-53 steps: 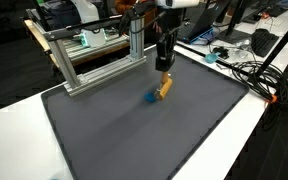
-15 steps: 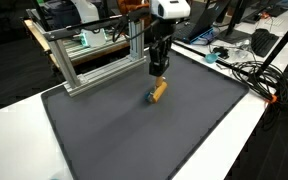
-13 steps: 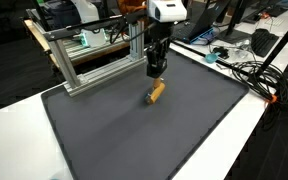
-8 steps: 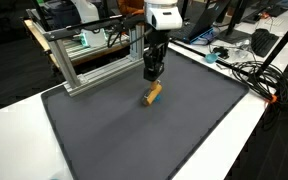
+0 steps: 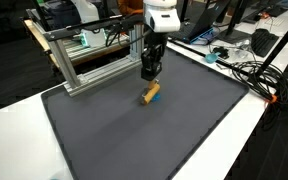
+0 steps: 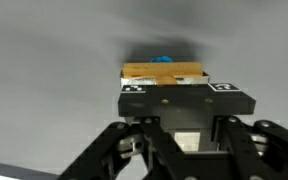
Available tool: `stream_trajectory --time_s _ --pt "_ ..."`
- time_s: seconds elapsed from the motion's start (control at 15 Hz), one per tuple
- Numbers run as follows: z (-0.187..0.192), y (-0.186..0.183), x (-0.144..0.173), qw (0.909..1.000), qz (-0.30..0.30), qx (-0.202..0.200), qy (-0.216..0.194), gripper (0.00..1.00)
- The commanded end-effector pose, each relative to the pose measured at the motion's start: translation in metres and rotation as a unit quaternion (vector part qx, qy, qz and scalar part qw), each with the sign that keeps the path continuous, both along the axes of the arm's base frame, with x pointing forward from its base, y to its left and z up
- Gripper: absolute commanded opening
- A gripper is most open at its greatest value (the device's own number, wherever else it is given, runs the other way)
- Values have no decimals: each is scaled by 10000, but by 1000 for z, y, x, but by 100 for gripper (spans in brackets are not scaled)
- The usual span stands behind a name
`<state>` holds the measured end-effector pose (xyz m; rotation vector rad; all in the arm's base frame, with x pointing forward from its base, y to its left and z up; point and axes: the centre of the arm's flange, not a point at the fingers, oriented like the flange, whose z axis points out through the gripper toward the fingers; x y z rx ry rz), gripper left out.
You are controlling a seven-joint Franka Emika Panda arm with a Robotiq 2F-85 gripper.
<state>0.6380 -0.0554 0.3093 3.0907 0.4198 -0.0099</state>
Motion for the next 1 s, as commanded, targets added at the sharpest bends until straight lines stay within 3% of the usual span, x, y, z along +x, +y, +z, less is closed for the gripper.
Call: stream_trajectory --time_s 0.0,0.93 --pt "-24 -1 3 9995 -85 34 307 23" --pt "-31 -5 5 9970 -204 -16 740 23"
